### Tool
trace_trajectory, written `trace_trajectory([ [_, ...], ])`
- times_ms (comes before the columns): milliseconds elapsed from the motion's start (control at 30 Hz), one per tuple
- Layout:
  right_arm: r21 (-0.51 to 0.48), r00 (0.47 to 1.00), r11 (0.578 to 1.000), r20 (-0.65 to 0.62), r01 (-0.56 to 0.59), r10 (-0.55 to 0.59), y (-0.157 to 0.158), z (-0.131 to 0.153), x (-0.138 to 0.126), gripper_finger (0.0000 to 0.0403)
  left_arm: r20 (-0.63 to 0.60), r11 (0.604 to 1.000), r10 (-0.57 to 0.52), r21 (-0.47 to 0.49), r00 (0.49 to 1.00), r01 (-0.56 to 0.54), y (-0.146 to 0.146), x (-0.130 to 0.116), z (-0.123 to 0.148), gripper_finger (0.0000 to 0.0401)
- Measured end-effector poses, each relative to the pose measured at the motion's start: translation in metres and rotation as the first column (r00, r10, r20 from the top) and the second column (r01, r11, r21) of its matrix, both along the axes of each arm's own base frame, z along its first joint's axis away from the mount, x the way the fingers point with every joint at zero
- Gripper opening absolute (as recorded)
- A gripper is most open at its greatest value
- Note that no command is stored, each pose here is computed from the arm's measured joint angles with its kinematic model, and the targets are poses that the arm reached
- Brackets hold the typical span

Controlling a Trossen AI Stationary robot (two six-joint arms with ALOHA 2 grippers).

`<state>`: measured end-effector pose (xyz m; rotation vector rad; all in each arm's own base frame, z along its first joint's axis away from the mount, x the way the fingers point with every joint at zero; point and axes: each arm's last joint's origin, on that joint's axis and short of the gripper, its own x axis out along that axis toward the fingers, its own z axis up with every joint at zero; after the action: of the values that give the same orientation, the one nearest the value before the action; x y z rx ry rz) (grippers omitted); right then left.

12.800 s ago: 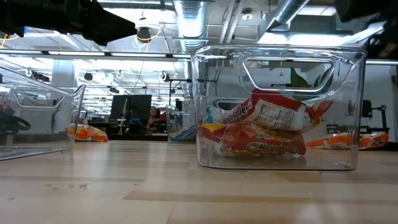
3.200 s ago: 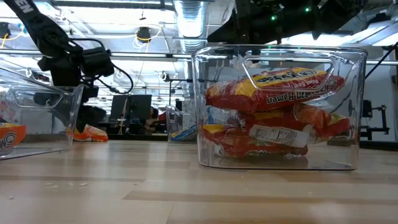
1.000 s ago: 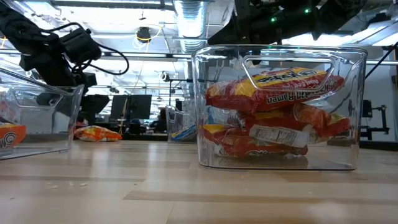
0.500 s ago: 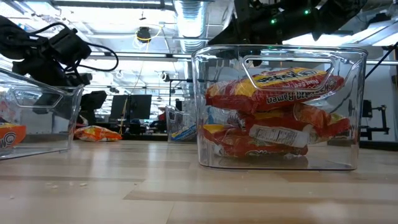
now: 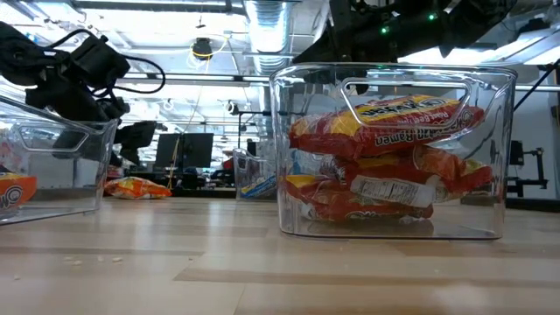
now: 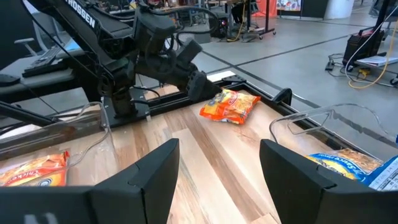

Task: Sort Maruchan noodles
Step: Put the top orange noodle pack into the left transparent bin

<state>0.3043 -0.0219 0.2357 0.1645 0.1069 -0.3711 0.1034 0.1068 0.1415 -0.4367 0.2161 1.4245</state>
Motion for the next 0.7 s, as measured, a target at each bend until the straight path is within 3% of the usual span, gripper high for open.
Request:
trace_trajectory([
  [100,0.0,1.0,1.0,-0.004,0.0,0.0,0.0,0.0,0.0,0.0248,-0.021,0.998,0.061,0.018,0.998,-0.061,-0.002,-0.005,-0.008,0.0181],
  [267,0.0,1.0,1.0,-0.007,0.001,-0.001,0.0,-0.001,0.0,0.0248,0.046,0.998,0.059,0.02,0.997,-0.06,-0.009,-0.013,-0.026,0.0181],
  [467,0.0,1.0,1.0,-0.007,0.002,-0.002,0.0,-0.001,0.0,0.0248,0.093,0.997,0.011,0.075,0.996,-0.018,-0.008,-0.008,-0.018,0.0181],
  [700,-0.001,1.0,1.0,-0.007,0.003,-0.003,0.0,-0.001,0.0,0.0248,0.023,0.998,0.03,0.061,0.999,-0.031,-0.009,-0.008,-0.023,0.0181],
])
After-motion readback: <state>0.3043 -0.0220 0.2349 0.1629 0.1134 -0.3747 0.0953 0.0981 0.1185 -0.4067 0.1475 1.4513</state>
